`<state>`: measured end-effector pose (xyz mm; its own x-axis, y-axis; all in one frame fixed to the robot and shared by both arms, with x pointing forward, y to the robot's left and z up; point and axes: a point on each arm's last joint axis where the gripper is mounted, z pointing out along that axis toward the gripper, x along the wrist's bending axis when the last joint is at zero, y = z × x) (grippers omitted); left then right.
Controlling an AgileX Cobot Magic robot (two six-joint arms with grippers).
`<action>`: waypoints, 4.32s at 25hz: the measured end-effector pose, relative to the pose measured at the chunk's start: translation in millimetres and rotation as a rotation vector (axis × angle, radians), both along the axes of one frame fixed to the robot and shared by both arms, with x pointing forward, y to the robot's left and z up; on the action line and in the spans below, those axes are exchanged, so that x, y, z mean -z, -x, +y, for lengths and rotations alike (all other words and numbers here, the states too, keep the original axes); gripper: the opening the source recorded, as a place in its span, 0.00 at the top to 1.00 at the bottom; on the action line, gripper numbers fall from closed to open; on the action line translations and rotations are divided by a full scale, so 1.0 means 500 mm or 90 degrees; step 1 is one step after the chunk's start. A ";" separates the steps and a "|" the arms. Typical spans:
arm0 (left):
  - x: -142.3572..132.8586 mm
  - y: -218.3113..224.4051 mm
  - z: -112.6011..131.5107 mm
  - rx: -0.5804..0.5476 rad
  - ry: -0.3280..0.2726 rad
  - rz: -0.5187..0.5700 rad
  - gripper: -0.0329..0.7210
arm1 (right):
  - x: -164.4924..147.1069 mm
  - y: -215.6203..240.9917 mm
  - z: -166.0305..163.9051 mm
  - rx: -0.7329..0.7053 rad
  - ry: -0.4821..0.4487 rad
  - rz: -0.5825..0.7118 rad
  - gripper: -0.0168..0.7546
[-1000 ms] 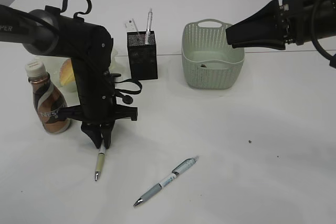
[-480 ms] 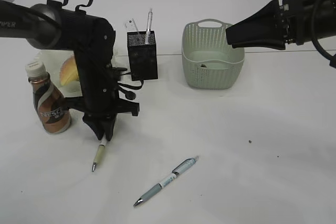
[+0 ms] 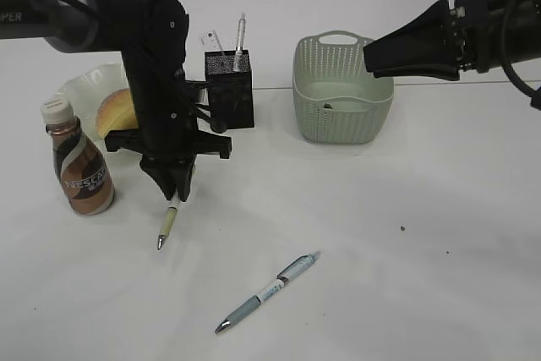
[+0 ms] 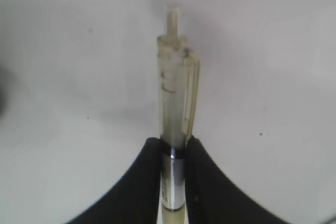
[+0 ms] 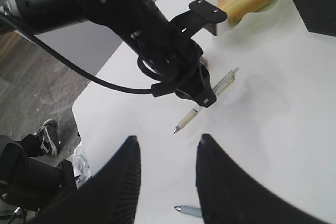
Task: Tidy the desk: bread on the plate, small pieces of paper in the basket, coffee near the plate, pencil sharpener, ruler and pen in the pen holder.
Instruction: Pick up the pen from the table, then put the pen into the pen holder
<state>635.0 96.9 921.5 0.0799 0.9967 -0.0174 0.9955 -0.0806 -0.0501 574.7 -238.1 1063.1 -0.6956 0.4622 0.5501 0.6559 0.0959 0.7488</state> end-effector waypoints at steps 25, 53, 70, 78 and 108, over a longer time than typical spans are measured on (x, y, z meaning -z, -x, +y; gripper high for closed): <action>-0.252 0.034 -0.068 0.112 0.051 -0.407 0.84 | 0.000 0.000 0.000 0.000 0.000 0.000 0.64; -0.168 -0.164 -0.015 0.118 0.262 -0.804 0.84 | 0.000 0.000 0.000 0.000 0.000 0.001 0.64; -0.104 -0.193 0.007 0.110 0.268 -0.810 0.83 | 0.000 0.000 0.000 0.000 0.000 0.001 0.64; -0.099 -0.192 0.009 0.108 0.260 -0.798 0.81 | 0.000 0.000 0.000 0.000 0.000 0.001 0.64; -0.232 -0.126 0.015 0.107 0.158 -0.719 0.61 | 0.000 0.000 0.000 0.000 0.000 0.001 0.64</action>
<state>698.2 104.6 1037.3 0.3050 0.9513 -0.0445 0.4403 -0.0994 0.8923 574.7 -238.1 1063.1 -0.6945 0.4623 0.5512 0.6569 0.0952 0.7479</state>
